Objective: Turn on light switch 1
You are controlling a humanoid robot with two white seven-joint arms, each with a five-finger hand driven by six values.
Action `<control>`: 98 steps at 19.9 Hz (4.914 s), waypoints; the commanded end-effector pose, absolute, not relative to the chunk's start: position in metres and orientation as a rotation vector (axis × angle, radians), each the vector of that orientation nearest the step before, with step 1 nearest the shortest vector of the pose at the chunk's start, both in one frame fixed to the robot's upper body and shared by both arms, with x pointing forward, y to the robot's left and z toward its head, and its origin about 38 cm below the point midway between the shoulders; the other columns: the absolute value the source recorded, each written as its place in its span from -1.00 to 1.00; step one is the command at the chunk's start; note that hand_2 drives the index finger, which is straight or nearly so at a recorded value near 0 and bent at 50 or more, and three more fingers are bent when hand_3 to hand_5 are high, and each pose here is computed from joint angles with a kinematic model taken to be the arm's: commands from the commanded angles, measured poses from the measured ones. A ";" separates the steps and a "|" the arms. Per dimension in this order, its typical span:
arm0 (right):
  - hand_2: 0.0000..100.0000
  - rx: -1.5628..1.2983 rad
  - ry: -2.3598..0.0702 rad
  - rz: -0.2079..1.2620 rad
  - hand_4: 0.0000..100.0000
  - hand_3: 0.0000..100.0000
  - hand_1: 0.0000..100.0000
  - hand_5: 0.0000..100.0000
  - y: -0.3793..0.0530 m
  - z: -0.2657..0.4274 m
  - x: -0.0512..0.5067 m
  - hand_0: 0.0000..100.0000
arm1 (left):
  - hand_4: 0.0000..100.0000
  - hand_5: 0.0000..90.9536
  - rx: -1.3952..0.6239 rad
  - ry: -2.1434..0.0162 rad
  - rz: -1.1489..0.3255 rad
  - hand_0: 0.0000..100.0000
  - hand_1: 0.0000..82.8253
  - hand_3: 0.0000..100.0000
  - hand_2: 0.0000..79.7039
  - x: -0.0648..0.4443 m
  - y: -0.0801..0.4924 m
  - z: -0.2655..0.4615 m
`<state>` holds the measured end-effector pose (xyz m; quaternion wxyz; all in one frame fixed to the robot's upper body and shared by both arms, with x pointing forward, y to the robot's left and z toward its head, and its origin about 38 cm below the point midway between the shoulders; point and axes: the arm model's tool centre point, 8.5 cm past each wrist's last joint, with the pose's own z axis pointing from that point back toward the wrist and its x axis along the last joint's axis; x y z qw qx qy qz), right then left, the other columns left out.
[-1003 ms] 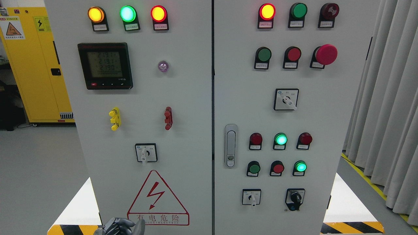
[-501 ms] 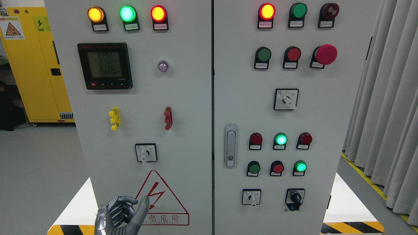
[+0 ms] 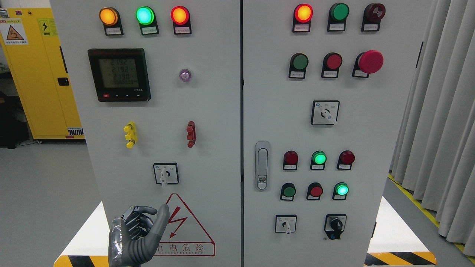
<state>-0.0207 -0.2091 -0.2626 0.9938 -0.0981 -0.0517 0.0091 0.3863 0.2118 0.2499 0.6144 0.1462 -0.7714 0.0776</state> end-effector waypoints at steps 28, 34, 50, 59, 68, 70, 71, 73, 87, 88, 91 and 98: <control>-0.92 -0.197 -0.099 -0.010 -1.00 -1.00 0.00 -1.00 -0.209 -0.263 -0.021 -1.00 | 0.77 0.88 0.389 -1.774 0.211 -0.60 0.55 0.66 0.42 0.412 0.203 0.287; -0.92 -0.197 -0.099 -0.010 -1.00 -1.00 0.00 -1.00 -0.209 -0.263 -0.021 -1.00 | 0.77 0.87 0.388 -1.759 0.209 -0.61 0.56 0.71 0.43 0.416 0.202 0.287; -0.92 -0.197 -0.099 -0.010 -1.00 -1.00 0.00 -1.00 -0.209 -0.263 -0.021 -1.00 | 0.76 0.87 0.394 -1.747 0.201 -0.64 0.59 0.78 0.47 0.421 0.201 0.287; -0.92 -0.197 -0.097 -0.010 -1.00 -1.00 0.00 -1.00 -0.209 -0.263 -0.022 -1.00 | 0.77 0.88 0.405 -1.748 0.198 -0.58 0.60 0.79 0.52 0.421 0.201 0.288; -0.92 -0.197 -0.099 -0.010 -1.00 -1.00 0.00 -1.00 -0.209 -0.263 -0.021 -1.00 | 0.77 0.87 0.407 -1.747 0.197 -0.57 0.60 0.80 0.54 0.422 0.201 0.288; -0.92 -0.197 -0.099 -0.010 -1.00 -1.00 0.00 -1.00 -0.209 -0.263 -0.021 -1.00 | 0.77 0.87 0.406 -1.747 0.199 -0.57 0.60 0.80 0.54 0.423 0.200 0.288; -0.92 -0.197 -0.099 -0.010 -1.00 -1.00 0.00 -1.00 -0.209 -0.263 -0.021 -1.00 | 0.77 0.87 0.406 -1.748 0.199 -0.57 0.60 0.80 0.55 0.423 0.200 0.289; -0.92 -0.197 -0.099 -0.010 -1.00 -1.00 0.00 -1.00 -0.209 -0.263 -0.021 -1.00 | 0.77 0.87 0.406 -1.747 0.197 -0.57 0.59 0.80 0.55 0.423 0.200 0.289; -0.92 -0.197 -0.099 -0.010 -1.00 -1.00 0.00 -1.00 -0.209 -0.263 -0.021 -1.00 | 0.78 0.86 0.438 -1.741 0.189 -0.57 0.59 0.80 0.57 0.426 0.200 0.288; -0.92 -0.197 -0.099 -0.010 -1.00 -1.00 0.00 -1.00 -0.209 -0.263 -0.021 -1.00 | 0.78 0.86 0.438 -1.742 0.189 -0.55 0.59 0.80 0.57 0.427 0.200 0.288; -0.92 -0.197 -0.099 -0.010 -1.00 -1.00 0.00 -1.00 -0.209 -0.263 -0.021 -1.00 | 0.78 0.86 0.438 -1.739 0.187 -0.56 0.58 0.80 0.57 0.428 0.200 0.288; -0.92 -0.197 -0.099 -0.010 -1.00 -1.00 0.00 -1.00 -0.209 -0.263 -0.021 -1.00 | 0.78 0.86 0.437 -1.741 0.186 -0.60 0.57 0.81 0.58 0.428 0.200 0.289</control>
